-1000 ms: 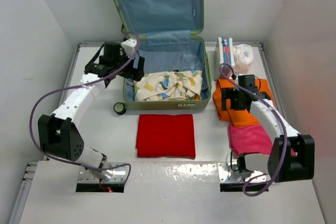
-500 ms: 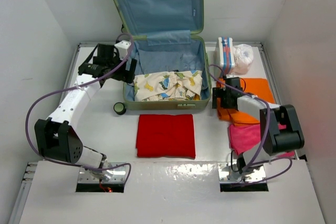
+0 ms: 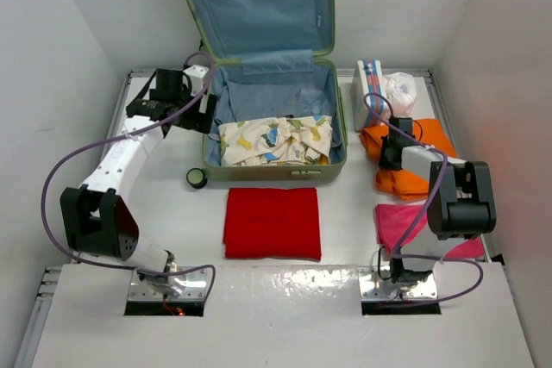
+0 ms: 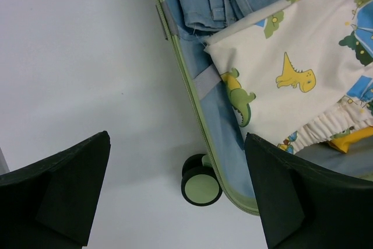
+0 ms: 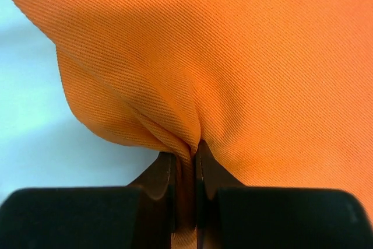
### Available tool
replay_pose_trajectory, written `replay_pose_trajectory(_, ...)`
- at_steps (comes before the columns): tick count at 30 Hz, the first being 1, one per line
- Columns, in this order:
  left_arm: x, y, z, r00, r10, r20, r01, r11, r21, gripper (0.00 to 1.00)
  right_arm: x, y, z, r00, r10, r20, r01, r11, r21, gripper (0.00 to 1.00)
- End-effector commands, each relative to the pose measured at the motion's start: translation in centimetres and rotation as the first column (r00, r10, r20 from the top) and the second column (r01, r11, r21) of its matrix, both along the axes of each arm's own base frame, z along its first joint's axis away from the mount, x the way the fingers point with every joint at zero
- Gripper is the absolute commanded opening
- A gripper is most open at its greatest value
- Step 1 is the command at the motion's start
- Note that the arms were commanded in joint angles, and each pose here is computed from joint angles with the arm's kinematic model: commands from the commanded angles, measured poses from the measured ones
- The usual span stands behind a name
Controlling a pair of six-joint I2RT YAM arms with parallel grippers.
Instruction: Pack the luggage
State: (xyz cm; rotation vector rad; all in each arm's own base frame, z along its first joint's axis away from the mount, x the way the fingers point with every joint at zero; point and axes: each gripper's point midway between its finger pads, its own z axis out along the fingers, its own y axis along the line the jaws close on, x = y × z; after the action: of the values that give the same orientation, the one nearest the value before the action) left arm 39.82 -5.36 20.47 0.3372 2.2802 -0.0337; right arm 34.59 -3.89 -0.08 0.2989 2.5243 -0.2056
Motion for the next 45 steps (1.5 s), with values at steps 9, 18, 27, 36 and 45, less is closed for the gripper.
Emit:
replay_pose_trajectory(9,2.0,-0.3,0.1,1.0,0.012,-0.006,-0.012,0.998,-0.057,0.97,-1.4,5.7,9.9,0.982,0.089,0.169,-0.156,0.883,0.442,0.0)
replay_pose_trajectory(18,3.2,1.5,-0.9,0.998,0.062,-0.024,-0.064,0.994,-0.084,0.97,-0.4,9.6,20.4,0.892,0.161,0.423,-0.354,0.83,0.431,0.0)
replay_pose_trajectory(27,3.1,2.4,-2.9,0.993,0.085,-0.083,-0.095,0.988,-0.122,0.97,6.5,16.9,26.8,0.802,0.16,0.575,-0.469,0.766,0.441,0.0)
replay_pose_trajectory(36,1.9,3.5,-3.3,0.99,0.107,-0.095,-0.118,0.985,-0.127,0.97,14.2,21.7,29.9,0.757,0.16,0.633,-0.503,0.761,0.409,0.0)
replay_pose_trajectory(45,1.2,4.6,-4.1,0.984,0.135,-0.114,-0.149,0.981,-0.125,0.96,19.3,24.6,32.7,0.692,0.168,0.702,-0.499,0.814,0.297,0.0)
